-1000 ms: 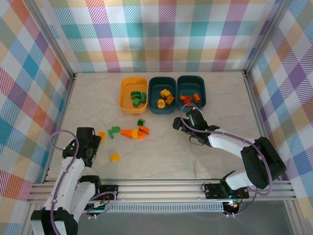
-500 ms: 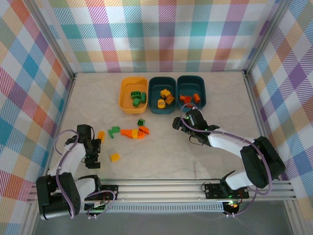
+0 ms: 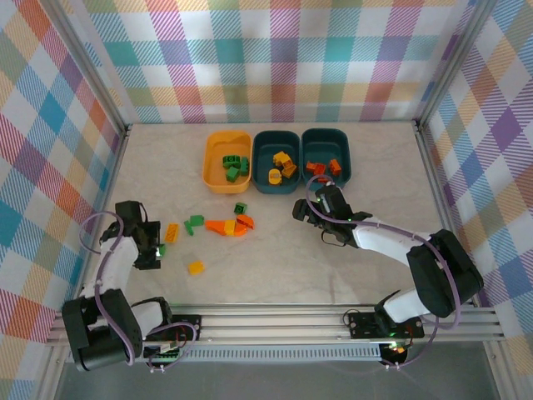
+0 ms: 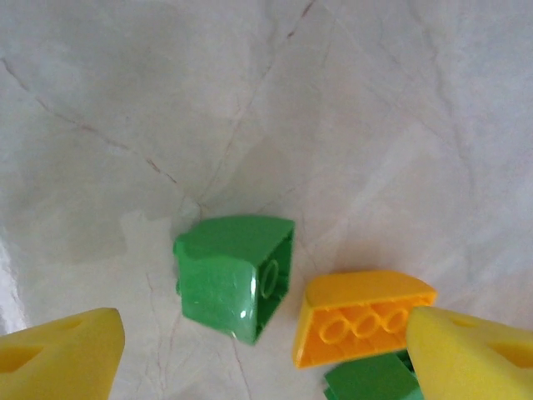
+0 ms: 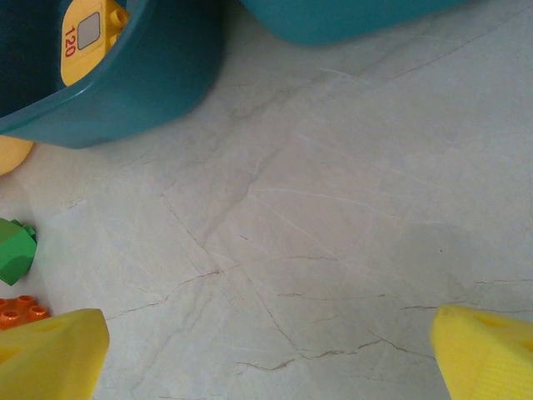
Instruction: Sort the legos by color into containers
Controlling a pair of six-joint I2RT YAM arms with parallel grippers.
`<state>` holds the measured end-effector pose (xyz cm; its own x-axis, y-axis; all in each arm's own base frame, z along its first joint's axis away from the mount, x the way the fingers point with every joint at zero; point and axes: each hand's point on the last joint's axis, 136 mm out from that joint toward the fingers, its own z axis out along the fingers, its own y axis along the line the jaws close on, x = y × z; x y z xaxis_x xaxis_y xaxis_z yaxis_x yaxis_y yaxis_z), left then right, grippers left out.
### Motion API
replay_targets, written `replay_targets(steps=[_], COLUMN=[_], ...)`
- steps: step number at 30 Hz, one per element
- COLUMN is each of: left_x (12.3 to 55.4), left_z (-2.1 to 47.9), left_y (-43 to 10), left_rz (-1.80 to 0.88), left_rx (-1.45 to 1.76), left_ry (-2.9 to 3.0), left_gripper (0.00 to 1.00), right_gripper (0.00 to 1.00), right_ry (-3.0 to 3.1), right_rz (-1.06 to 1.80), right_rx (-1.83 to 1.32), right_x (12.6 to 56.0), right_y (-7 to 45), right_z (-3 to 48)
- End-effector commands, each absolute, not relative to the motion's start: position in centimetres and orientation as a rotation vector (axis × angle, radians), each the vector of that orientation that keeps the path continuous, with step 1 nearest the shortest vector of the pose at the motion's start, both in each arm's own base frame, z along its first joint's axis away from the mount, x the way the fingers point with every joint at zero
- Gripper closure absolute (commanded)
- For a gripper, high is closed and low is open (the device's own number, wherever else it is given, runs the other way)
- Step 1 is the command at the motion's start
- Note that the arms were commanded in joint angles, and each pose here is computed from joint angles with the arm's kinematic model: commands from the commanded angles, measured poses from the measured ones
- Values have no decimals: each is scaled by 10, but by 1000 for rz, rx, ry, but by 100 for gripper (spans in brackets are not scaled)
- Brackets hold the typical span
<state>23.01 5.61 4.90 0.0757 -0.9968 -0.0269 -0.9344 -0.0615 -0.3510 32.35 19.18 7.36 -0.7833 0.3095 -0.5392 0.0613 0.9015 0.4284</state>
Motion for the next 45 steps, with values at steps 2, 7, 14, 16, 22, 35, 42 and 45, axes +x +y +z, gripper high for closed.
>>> replay_targets(steps=[2,7,14,16,22,35,42,45], left_x=[240,246,245,246,249,254,266,258], left_z=[37,18,7,6,9,80,119,94], left_y=[60,55,63,64,62,66,58,55], left_rz=[-335,-363,-336,-345,-383,-460,-504,-482], left_rx=[-2058,-2054,-2040,-2029,-2001,-1774,-1676,-1768], left_ry=[2045,2147,2153,2160,2162,2035,2006,2047], left_gripper=[12,15,34,37,45,48,41,34], right_gripper=[1,1,1,1,1,1,1,1], right_ry=[2422,2425,2434,2438,2447,2460,2459,2457], right_rz=[539,535,530,529,534,544,535,531], right_rx=[247,246,245,244,245,240,238,237], right_x=[329,330,330,330,331,331,331,331], right_y=[198,199,199,200,201,204,204,203], right_z=[80,79,76,74,72,68,68,69])
